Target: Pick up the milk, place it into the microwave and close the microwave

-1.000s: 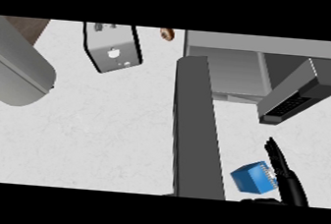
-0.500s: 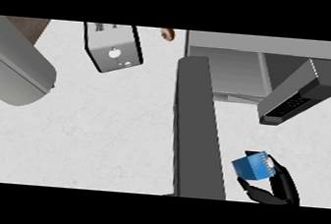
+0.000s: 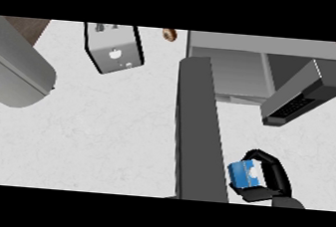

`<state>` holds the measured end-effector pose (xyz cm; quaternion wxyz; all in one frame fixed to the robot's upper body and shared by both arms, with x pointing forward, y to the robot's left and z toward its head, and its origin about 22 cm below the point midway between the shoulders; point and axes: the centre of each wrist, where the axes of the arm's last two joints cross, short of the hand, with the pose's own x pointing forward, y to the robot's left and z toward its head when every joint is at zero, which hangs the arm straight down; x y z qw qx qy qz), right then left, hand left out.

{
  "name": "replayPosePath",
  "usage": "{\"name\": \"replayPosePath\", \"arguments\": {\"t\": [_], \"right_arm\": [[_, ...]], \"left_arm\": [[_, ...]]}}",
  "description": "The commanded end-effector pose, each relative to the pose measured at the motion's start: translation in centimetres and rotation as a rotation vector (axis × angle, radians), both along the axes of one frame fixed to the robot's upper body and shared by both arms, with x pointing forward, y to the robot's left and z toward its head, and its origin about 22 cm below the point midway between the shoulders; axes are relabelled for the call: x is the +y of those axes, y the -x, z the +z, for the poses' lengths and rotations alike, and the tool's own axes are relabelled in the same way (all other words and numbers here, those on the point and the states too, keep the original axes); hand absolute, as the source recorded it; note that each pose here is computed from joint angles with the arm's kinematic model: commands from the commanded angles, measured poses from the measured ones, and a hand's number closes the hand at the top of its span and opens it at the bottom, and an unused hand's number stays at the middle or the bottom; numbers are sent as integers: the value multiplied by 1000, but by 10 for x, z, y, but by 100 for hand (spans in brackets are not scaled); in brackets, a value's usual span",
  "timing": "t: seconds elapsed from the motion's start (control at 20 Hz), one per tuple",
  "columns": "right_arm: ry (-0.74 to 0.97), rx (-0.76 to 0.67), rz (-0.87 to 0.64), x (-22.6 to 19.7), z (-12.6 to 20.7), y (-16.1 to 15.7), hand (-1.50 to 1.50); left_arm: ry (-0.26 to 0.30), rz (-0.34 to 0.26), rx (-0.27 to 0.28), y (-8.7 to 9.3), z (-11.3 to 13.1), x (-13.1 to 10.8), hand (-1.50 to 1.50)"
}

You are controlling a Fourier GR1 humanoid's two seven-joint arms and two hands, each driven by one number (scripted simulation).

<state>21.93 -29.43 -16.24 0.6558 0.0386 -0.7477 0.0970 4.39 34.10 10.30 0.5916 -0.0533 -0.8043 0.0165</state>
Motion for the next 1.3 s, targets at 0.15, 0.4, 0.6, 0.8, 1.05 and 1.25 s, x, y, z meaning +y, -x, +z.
{"name": "replayPosePath", "arguments": {"t": [0.15,0.4,0.6,0.8,1.05,1.25], "right_arm": [[-98,-117,-29,16,0,-20,150],[-41,-143,-115,27,13,-48,150],[21,-175,-84,34,21,-63,150],[44,-216,-116,41,45,-95,150],[61,-206,-119,26,81,-133,150],[102,-178,-131,37,110,-161,150]], "left_arm": [[29,-50,-75,6,11,-4,-150],[36,-69,-84,3,13,-7,-150],[36,-48,-81,-7,15,-4,-150],[63,-66,-61,4,9,-8,-150],[45,-43,-63,-3,14,-12,-150],[41,-69,-53,-2,13,-6,-150]]}}
